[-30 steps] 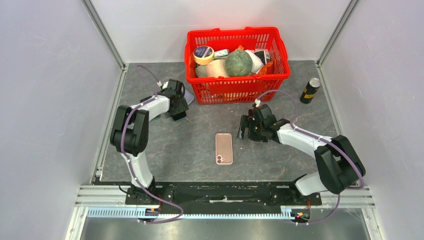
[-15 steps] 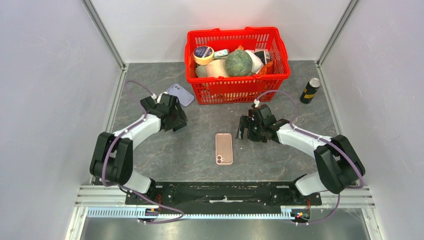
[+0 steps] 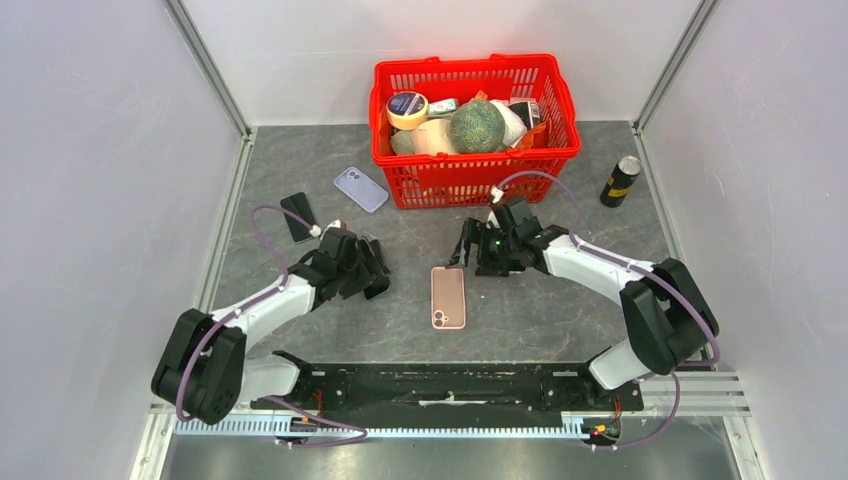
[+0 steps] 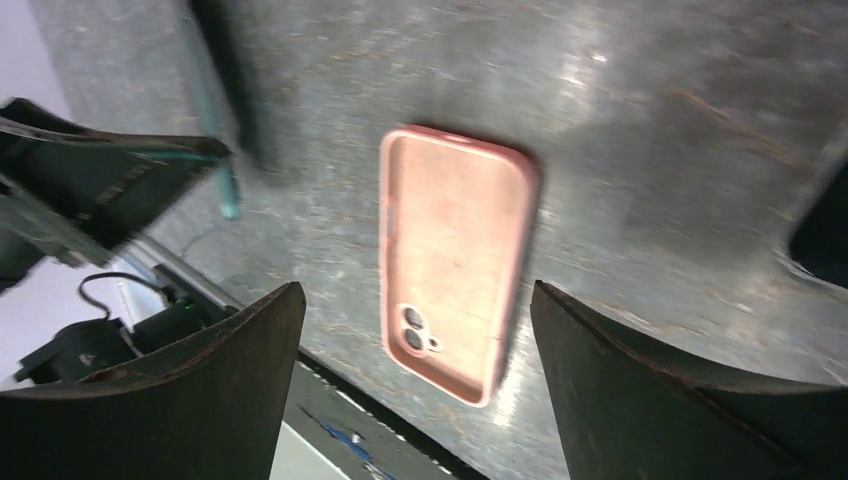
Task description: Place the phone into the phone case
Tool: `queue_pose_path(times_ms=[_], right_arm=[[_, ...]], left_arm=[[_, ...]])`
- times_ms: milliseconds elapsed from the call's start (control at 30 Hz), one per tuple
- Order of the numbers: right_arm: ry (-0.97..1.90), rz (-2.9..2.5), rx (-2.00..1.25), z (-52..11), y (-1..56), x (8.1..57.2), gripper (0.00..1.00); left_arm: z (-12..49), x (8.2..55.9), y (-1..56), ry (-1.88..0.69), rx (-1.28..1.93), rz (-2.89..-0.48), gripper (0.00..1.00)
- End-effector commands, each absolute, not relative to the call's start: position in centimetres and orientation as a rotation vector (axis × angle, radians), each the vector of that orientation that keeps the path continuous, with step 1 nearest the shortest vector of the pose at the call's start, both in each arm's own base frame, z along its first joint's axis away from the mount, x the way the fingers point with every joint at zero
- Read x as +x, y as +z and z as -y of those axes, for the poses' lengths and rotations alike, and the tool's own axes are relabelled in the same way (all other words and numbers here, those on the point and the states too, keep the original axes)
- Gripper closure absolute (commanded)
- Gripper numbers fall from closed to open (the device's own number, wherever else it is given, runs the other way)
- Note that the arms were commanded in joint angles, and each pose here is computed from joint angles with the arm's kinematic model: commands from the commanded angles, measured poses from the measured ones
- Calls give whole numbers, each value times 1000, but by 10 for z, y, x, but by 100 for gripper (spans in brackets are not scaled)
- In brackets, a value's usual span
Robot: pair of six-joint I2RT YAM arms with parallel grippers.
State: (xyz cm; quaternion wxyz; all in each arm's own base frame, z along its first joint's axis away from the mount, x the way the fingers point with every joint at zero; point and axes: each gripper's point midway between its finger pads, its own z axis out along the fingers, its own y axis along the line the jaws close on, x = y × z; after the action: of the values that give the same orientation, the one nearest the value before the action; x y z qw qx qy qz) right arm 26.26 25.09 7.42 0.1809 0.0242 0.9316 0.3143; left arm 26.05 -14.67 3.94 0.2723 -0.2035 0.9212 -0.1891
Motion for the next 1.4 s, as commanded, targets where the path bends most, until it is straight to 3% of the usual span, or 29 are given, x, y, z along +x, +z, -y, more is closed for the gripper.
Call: queue_pose_path(times_ms=[0,567,1167,1367], right_arm=[[1038,-2555,-6,-297,110,275,11],[1088,-2602,-215,-400,86,273,25],[1150,-2612,-232,-442,52,264,34],[1184,-2601,-232,-449,49,259,45]], left_arm=[[170,256,54,-699,-595,-2416,79],[168,234,49,-718,-612,-2418,82],[168,226,49,-740,-593,-2428,83],[169,225,51,-753,-580,-2430,83]])
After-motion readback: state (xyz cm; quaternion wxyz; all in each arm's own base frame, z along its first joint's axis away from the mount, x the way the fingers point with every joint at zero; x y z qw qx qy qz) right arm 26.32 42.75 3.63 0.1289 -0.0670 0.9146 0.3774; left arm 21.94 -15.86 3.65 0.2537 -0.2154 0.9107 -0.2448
